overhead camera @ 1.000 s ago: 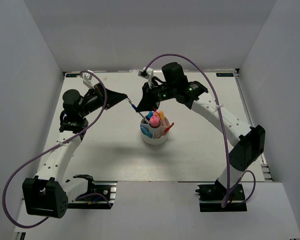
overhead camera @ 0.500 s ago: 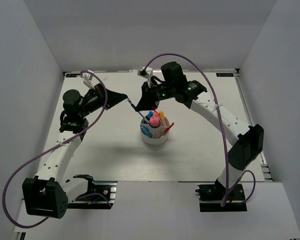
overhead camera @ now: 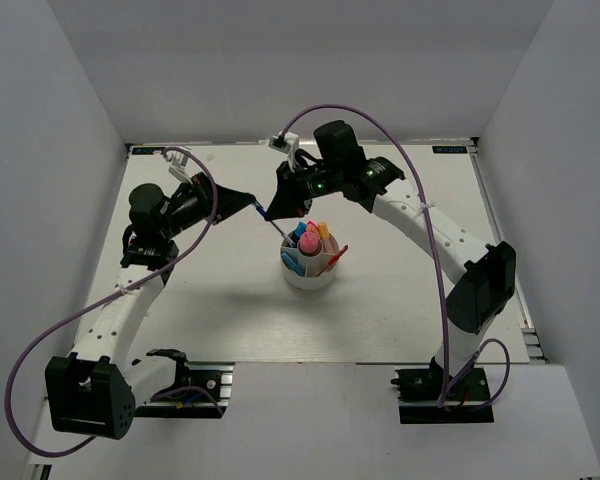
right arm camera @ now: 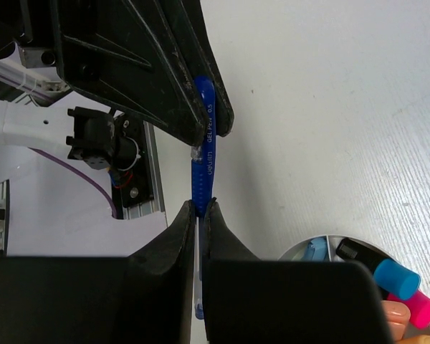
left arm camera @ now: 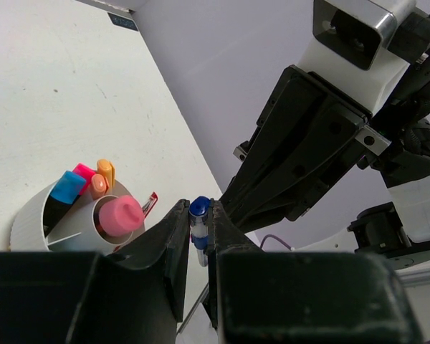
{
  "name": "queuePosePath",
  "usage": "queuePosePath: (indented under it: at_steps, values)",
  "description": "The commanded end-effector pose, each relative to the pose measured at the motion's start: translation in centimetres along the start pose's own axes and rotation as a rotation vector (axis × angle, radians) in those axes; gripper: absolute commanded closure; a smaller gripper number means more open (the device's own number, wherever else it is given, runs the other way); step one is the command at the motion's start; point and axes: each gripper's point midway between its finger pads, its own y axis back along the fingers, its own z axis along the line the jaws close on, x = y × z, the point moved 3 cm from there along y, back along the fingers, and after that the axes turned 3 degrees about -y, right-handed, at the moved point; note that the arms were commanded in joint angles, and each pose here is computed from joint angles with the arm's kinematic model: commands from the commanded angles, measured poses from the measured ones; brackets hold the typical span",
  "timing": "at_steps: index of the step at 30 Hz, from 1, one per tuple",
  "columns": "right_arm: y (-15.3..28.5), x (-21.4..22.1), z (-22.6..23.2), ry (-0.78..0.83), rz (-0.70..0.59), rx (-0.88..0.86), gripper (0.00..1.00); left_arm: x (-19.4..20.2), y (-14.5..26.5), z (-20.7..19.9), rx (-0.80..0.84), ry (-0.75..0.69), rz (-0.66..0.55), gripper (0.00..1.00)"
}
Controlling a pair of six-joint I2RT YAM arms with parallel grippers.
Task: Sort the stationery into containers
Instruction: Close the pen cap on the pen.
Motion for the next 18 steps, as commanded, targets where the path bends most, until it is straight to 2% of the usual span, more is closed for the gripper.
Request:
queuePosePath:
  at_steps: [1, 18]
  values:
    - [0.7, -3.7, 1.4, 0.089, -0.105, -0.023, 1.00, 1.4, 0.5, 0.0, 0.001, -0.003, 0.035, 1.00]
    - [0.2, -5.9, 2.1, 0.115, -0.138, -0.085, 1.00, 3.3, 0.4, 1.3, -0.020, 0.045, 0.075, 1.00]
